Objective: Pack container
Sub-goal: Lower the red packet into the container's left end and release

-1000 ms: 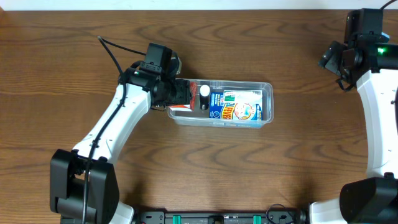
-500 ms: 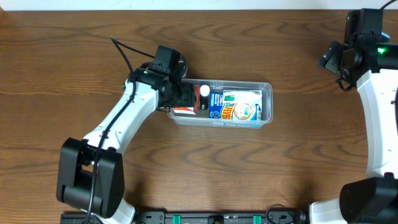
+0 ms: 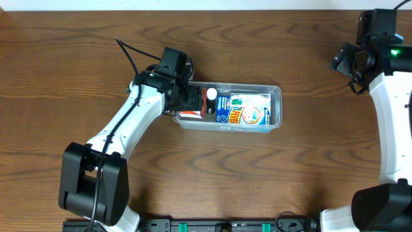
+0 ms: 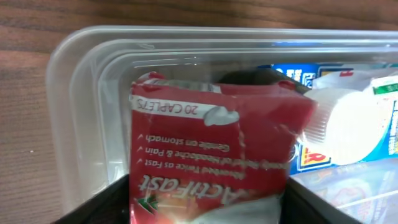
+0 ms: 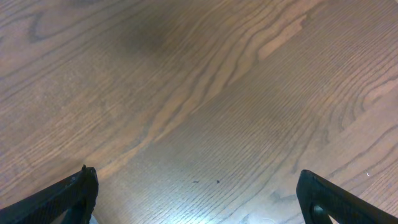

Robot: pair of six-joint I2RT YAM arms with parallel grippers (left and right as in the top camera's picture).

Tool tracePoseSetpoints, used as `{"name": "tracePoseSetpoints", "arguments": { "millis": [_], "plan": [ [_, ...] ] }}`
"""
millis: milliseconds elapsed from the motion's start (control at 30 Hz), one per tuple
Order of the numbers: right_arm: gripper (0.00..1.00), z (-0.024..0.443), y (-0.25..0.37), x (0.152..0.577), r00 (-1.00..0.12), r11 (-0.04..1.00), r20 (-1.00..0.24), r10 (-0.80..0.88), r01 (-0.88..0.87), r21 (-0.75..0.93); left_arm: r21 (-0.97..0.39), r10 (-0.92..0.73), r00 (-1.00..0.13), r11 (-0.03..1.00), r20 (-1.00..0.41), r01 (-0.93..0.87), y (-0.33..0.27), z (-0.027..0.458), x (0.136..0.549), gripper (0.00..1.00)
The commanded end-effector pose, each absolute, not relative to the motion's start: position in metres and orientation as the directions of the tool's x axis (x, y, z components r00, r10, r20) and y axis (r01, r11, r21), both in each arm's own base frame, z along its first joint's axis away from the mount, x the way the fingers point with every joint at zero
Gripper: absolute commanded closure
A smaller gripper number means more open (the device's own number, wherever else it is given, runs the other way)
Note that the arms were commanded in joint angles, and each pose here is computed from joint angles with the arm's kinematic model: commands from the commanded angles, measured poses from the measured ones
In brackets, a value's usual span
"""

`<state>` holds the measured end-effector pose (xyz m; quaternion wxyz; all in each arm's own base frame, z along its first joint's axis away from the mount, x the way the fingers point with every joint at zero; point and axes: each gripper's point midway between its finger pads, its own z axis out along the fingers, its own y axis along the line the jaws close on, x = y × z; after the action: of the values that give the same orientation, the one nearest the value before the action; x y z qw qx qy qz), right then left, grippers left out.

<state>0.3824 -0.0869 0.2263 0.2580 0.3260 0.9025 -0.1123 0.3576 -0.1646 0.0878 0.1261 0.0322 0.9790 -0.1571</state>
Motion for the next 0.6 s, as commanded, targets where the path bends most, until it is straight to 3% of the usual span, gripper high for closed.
{"name": "tracePoseSetpoints", "arguments": {
  "millis": [0,133,567],
  "plan": [
    [0.01,0.2253,-0.0923,0.3813,-0.652,0.755,-0.540,0.532,0.655,-0.047,-0.274,0.011,-0.958,0.957,-0.285,0.093,-0.1603,0.0936,0.3666,0.27],
    [0.01,0.2253,-0.0923,0.3813,-0.652,0.755,-0.540,0.532,0.655,-0.047,-0.275,0.011,-0.958,0.957,-0.287,0.094,-0.1605,0.0938,0.3670,0.20],
    [0.01,0.2253,-0.0923,0.3813,-0.652,0.755,-0.540,0.532,0.655,-0.047,-0.281,0.009,-0.951,0.954,-0.309,0.100,-0.1619,0.1015,0.3705,0.19]
  ]
}}
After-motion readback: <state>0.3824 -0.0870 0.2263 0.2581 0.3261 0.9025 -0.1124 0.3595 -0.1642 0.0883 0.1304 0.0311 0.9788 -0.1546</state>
